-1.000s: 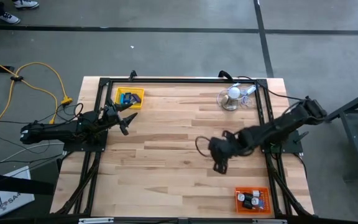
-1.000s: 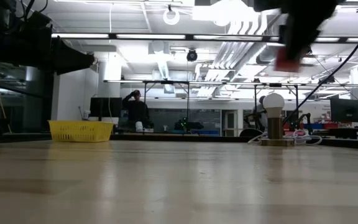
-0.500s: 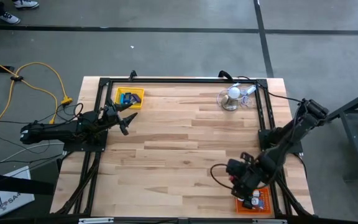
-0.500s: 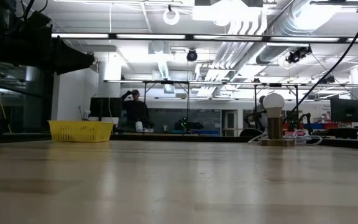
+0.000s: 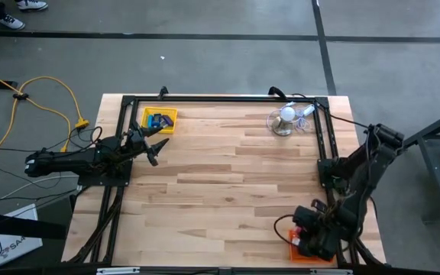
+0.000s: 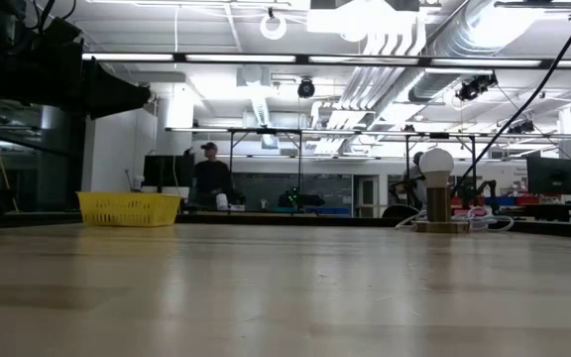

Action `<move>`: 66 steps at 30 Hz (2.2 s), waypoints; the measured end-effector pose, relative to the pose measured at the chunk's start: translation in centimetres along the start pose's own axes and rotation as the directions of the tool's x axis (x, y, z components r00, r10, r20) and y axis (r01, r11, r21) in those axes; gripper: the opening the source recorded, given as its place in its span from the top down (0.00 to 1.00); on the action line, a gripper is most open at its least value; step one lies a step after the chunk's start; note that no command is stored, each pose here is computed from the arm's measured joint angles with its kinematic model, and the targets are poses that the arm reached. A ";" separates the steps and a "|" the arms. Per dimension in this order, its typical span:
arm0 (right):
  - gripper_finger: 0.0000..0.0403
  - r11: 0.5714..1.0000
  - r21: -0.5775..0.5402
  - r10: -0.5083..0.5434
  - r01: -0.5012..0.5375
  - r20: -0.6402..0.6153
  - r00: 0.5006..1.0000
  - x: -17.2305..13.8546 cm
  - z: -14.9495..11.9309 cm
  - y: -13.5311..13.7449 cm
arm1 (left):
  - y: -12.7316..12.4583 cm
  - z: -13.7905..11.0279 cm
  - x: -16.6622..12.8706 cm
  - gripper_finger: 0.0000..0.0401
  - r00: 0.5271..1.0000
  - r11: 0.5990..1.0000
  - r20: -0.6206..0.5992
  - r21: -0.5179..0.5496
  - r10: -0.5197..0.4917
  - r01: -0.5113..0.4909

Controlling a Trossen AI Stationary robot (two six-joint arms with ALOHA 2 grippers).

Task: Pick & Place Office items
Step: Put the pink charger adapter into the orange bin

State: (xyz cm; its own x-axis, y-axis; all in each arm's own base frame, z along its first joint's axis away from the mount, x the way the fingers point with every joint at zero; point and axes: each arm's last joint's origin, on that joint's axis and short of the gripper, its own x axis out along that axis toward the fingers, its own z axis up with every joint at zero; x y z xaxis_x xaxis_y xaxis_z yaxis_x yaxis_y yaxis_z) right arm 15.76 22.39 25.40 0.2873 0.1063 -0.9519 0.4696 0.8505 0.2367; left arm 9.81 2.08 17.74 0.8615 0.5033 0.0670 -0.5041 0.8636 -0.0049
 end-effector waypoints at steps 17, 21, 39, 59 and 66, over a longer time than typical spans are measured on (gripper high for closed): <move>0.70 0.993 0.021 -0.112 0.115 -0.092 0.989 3.9 -4.4 1.4 | 0.0 0.0 0.0 0.40 1.000 1.000 0.000 0.000 0.000 0.000; 0.70 0.991 0.018 -0.133 0.135 -0.095 0.987 4.5 -4.9 1.5 | 0.0 0.0 0.0 0.40 1.000 1.000 0.000 0.000 0.000 0.000; 0.65 0.988 0.012 -0.153 0.154 -0.079 0.985 5.1 -4.9 1.6 | 0.0 0.0 0.0 0.40 1.000 1.000 0.000 0.000 0.000 0.000; 0.56 0.988 0.013 -0.153 0.154 -0.079 0.985 5.1 -4.9 1.6 | 0.0 0.0 0.0 0.40 1.000 1.000 0.000 0.000 0.000 0.000; 0.54 0.988 0.009 -0.153 0.154 -0.082 0.985 5.2 -4.9 1.6 | 0.0 0.0 0.0 0.40 1.000 1.000 0.000 0.000 0.000 0.000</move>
State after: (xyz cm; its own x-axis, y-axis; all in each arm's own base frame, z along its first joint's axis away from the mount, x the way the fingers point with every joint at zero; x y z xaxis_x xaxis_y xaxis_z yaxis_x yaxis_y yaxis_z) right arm 13.90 26.80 19.92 0.1427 0.0167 -0.9896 0.5159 0.8520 0.0887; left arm 9.81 2.09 17.75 0.8614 0.5035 0.0673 -0.5043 0.8635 -0.0048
